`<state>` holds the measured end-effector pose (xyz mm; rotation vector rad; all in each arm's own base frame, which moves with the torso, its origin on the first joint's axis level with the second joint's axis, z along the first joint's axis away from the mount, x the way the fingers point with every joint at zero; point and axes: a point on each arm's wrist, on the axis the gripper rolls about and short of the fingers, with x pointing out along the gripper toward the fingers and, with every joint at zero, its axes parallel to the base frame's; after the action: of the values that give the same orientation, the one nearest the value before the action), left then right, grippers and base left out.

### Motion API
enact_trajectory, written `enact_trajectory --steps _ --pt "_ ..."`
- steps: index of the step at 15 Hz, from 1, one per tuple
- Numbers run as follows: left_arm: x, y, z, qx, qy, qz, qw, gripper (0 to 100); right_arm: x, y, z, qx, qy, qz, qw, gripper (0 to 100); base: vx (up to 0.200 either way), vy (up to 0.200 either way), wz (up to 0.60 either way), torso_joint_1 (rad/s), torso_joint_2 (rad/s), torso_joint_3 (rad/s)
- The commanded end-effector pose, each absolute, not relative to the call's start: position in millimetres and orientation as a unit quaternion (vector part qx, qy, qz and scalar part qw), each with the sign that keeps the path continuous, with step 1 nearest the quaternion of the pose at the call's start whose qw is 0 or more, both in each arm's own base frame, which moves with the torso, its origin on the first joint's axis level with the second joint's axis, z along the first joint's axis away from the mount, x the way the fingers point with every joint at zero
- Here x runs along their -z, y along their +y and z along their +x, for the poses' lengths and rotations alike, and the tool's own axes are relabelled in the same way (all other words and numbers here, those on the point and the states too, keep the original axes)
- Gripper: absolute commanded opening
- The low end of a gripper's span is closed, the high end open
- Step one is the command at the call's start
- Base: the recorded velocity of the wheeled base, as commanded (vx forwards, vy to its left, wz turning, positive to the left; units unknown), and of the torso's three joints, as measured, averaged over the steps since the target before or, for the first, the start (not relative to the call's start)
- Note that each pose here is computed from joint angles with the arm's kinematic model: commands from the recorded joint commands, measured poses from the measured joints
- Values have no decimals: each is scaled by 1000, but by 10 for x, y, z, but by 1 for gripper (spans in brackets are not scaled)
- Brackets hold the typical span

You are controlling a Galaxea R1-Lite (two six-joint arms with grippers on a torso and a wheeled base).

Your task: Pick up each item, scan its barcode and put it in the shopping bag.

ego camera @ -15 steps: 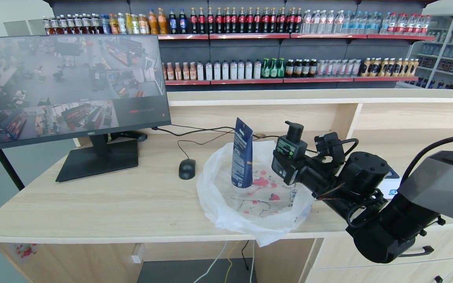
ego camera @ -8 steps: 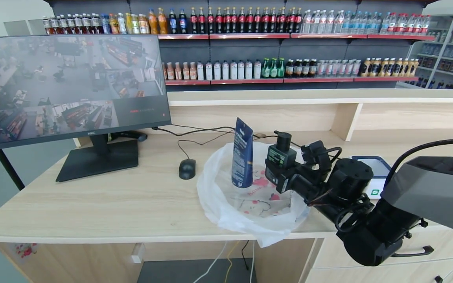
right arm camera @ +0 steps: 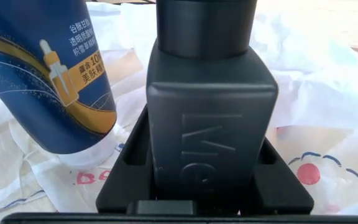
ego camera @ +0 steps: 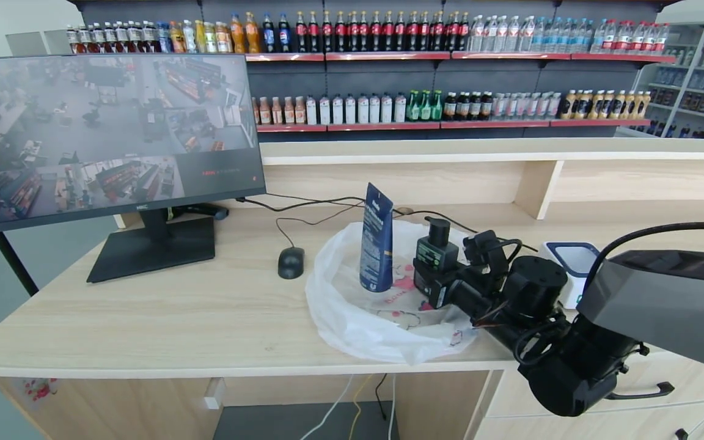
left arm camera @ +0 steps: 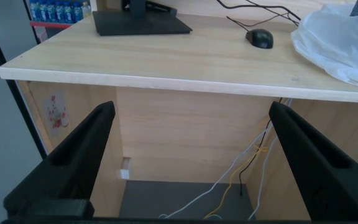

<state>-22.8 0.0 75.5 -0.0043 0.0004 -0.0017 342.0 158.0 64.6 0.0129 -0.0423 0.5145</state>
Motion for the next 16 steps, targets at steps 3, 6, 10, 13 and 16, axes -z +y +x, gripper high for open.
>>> enact_trajectory --steps 3,6,10,13,16 --pt "-755 0 -228 1 0 -2 1000 100 -595 1576 3409 -255 -12 5 967 0 0 0 0 0 0 0" --pt "-755 -1 -228 0 0 -2 1000 100 -523 1543 3375 -253 5 3 968 0 0 0 0 0 0 0" --pt "-755 -1 -228 0 0 -2 1000 100 -466 1534 3330 -253 19 1 967 0 0 0 0 0 0 0" --pt "-755 0 -228 1 0 -2 1000 100 -455 1532 3325 -253 22 4 967 0 0 0 0 0 0 0" --pt "-755 -1 -228 0 0 -2 1000 100 -448 1528 3318 -253 27 11 967 0 0 0 0 0 0 0"
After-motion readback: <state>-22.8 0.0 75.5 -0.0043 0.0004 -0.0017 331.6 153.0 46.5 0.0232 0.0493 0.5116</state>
